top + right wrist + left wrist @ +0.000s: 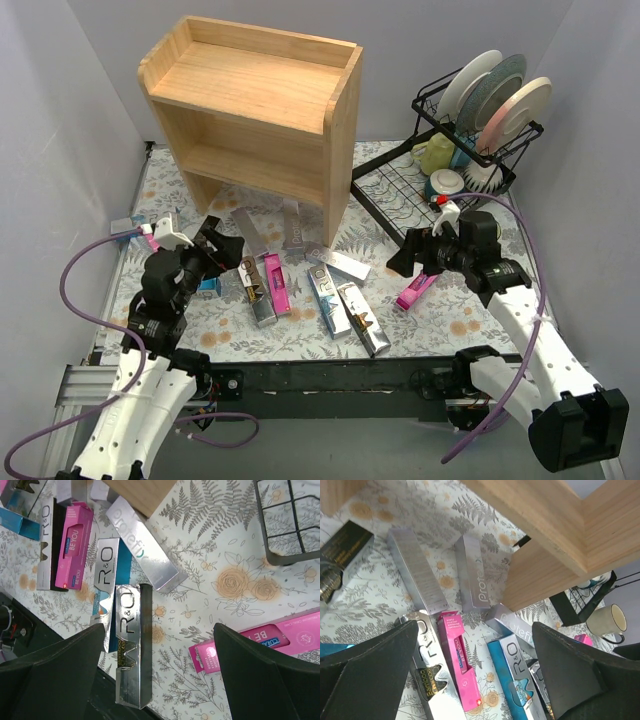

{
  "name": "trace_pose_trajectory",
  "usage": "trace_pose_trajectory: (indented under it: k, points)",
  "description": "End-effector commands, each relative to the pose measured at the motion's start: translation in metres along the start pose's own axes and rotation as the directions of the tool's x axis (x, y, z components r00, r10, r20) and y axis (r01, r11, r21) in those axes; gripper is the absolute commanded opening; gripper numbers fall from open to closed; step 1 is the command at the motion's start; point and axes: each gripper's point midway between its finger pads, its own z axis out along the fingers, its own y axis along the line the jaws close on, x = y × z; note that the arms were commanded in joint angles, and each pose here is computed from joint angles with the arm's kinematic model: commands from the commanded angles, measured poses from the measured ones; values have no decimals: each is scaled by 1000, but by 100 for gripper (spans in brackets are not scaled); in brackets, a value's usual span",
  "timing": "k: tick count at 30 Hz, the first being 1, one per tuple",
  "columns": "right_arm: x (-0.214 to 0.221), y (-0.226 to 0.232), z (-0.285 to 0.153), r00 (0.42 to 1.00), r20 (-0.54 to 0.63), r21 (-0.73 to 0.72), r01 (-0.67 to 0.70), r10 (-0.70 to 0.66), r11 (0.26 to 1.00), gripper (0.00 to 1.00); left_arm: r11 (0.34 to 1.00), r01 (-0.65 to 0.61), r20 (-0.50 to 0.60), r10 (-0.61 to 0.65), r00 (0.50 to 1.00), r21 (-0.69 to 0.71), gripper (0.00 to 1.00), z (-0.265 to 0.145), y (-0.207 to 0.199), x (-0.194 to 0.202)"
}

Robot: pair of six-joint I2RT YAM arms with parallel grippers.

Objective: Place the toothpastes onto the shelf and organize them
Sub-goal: Adjust the toothpaste at the center of the board.

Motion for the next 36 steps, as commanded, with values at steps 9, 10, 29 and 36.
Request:
trace_pose_trajectory:
  k: [9,10,29,36]
  points:
    - [13,0,22,997,-79,60,-15,20,998,99,958,195,-288,-252,924,-212,98,27,32,84]
    - [14,0,23,996,-82,62,-13,18,998,99,951,194,-307,-264,914,-239,98,30,35,89]
    - [26,-7,19,998,-45,75,35,-32,997,99,814,-160,-386,-84,919,-558,87,23,56,157]
    - [25,-9,17,999,-33,85,41,-38,996,99,797,-178,-414,-97,905,-577,75,17,63,173]
